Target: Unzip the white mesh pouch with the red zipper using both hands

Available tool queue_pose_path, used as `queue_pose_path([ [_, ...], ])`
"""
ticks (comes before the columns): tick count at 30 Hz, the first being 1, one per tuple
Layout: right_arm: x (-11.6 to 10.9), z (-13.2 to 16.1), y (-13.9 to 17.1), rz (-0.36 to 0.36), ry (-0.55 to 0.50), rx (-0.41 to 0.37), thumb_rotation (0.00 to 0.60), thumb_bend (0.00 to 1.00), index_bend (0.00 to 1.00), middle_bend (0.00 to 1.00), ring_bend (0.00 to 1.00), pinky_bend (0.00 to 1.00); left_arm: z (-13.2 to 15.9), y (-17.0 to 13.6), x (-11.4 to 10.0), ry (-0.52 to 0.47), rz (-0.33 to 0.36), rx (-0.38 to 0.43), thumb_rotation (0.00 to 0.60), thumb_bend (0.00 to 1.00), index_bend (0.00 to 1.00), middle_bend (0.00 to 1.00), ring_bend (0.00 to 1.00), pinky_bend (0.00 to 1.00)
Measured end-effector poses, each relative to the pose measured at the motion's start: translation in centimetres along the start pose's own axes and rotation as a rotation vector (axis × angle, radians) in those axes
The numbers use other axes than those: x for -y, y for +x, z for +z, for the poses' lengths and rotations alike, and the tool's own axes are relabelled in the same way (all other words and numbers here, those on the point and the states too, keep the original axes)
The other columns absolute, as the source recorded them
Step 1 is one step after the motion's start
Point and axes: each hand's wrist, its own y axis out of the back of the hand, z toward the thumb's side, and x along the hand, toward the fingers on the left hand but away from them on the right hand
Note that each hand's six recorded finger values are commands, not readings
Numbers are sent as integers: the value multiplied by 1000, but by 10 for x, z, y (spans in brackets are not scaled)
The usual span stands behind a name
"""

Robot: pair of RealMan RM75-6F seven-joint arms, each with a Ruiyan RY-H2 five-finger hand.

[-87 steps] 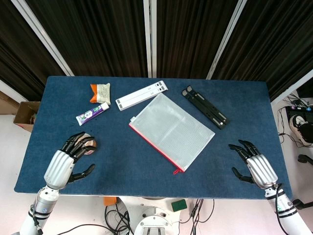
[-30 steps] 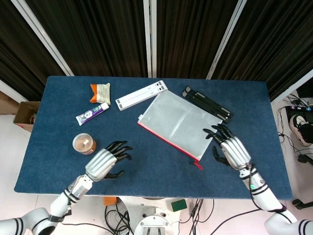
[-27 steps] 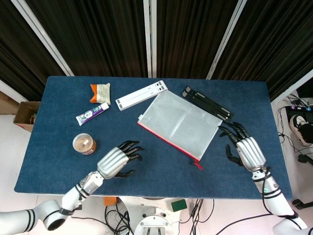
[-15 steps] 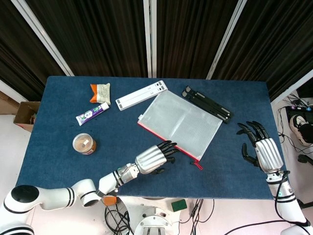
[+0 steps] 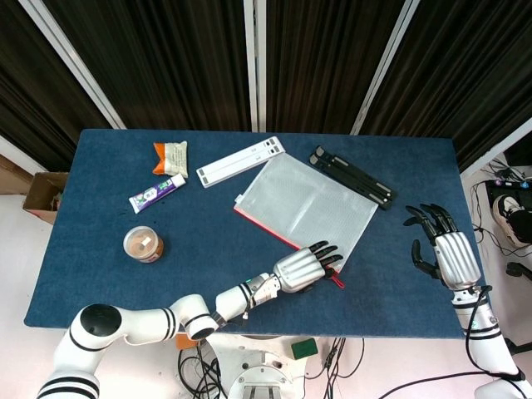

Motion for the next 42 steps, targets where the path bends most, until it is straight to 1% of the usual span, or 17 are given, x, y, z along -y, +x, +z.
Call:
queue_pose_path([
  [4,1,-2,-2,7,-8,10,600,669,151,377,109,144,5,16,6,16,-30,-11,600,314,366,87,2,88],
  [9,3,-3,-5,13,-12,12,600,668,148,375,109,144,12,33,8,13,-40,-29,600,313,372,87,2,88],
  [13,1,-4,-4,11,-11,16,600,668,146,375,109,144,18,43,9,21,-42,-36,600,312,400,87,2,87],
  [20,1,-7,-2,12,-21,26,600,668,142,375,109,144,17,45,16,31,-57,-52,600,312,434,88,2,87],
  [23,1,-7,-1,12,-25,27,600,668,141,375,109,144,18,44,18,50,-59,-48,600,312,456,89,2,87],
  [25,1,-7,-1,13,-27,27,600,668,141,375,109,144,18,42,19,63,-56,-44,600,313,479,95,2,87],
  [30,3,-6,-1,21,-29,26,600,668,135,377,109,144,19,39,16,77,-42,-38,600,327,498,102,2,87],
  [36,4,-5,0,24,-28,24,600,667,133,379,109,144,18,34,18,84,-46,-39,600,372,511,107,2,87],
  [42,5,-3,1,28,-28,23,600,668,133,385,109,144,15,31,19,76,-40,-51,600,470,556,123,2,87],
])
